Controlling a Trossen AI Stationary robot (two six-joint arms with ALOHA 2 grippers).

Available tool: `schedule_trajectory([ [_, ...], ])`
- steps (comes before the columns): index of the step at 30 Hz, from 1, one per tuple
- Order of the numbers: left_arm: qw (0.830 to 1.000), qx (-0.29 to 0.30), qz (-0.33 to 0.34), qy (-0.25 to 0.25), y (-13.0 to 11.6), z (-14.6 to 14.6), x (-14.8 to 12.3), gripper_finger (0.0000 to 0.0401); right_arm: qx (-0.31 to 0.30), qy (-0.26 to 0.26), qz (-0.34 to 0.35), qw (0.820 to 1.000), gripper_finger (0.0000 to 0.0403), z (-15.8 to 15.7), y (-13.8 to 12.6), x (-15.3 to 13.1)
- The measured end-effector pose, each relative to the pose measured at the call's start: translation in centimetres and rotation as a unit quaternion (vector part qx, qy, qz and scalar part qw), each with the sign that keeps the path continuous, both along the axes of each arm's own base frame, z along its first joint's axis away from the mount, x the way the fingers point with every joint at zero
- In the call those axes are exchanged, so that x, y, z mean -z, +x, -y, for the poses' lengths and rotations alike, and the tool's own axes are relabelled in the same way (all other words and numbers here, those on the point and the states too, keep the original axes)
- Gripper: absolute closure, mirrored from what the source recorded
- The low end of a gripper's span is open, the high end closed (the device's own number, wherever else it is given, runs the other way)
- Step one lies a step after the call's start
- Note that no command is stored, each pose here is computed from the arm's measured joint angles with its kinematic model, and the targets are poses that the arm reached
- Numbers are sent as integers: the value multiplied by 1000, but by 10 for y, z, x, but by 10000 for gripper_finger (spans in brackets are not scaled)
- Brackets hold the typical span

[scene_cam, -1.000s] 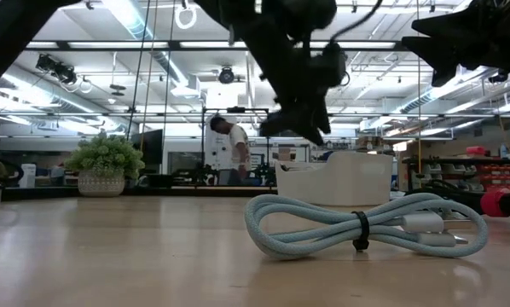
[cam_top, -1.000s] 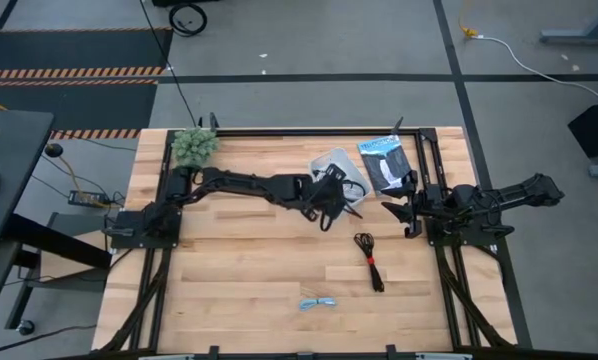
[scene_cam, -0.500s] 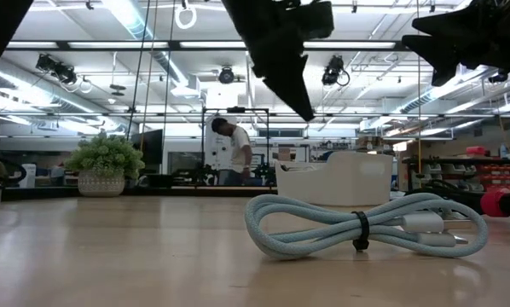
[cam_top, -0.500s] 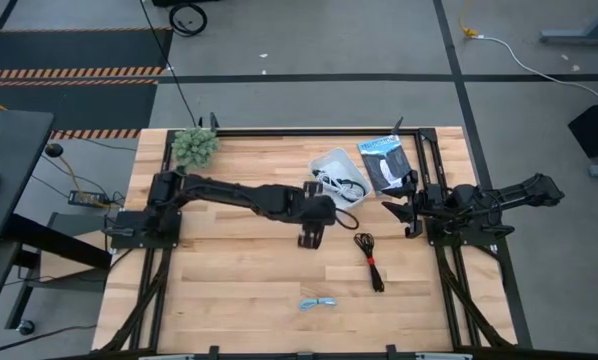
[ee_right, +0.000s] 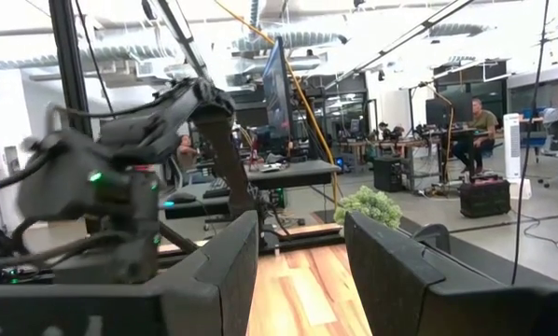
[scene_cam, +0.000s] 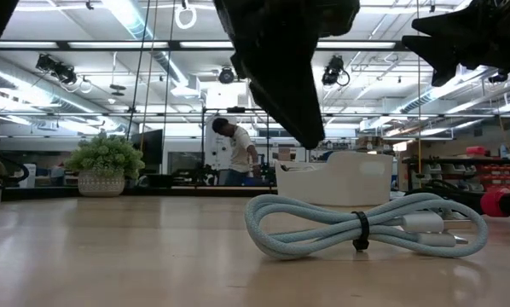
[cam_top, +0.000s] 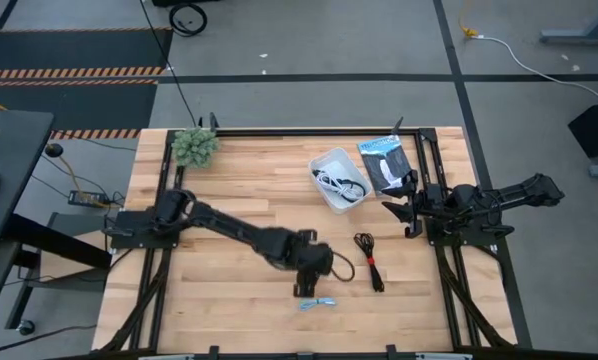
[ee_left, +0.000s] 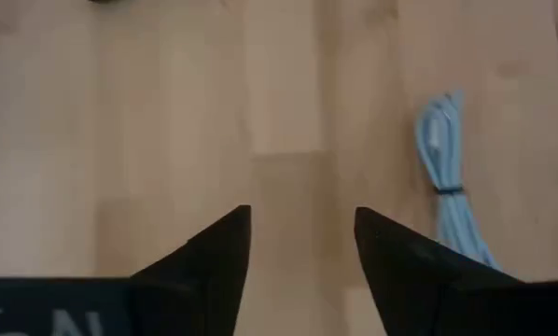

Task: Pick and place USB-C Cables
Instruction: Put the light blue charger cable into the white bin

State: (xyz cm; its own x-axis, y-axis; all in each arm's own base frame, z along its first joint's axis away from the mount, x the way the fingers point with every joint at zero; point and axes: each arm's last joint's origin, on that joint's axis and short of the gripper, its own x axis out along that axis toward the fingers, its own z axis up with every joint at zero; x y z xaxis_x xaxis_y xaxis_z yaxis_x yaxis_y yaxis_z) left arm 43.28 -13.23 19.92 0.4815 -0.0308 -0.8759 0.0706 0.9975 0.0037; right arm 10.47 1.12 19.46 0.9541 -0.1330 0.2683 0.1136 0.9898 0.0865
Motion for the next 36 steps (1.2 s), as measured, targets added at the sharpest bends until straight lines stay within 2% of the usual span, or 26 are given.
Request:
schedule_trajectory([
  [5,998,53,-25,-24,-4,24,16,169,0,0,1,1000,234,0,0,0],
  [11,990,139,-30,6,-5,45,37,173,0,0,0,1000,234,0,0,0],
  [15,990,143,-12,2,-2,48,38,184,0,0,0,1000,234,0,0,0],
  [20,991,131,-21,2,-1,41,38,200,0,0,0,1000,234,0,0,0],
  [24,990,138,-6,-36,2,42,34,211,0,0,0,1000,234,0,0,0],
  [30,983,153,63,-76,15,44,26,224,0,0,0,1000,234,0,0,0],
  [33,977,169,106,-72,21,44,22,225,0,0,0,1000,234,0,0,0],
  [36,974,187,120,-49,26,45,31,225,0,0,0,1000,234,0,0,0],
])
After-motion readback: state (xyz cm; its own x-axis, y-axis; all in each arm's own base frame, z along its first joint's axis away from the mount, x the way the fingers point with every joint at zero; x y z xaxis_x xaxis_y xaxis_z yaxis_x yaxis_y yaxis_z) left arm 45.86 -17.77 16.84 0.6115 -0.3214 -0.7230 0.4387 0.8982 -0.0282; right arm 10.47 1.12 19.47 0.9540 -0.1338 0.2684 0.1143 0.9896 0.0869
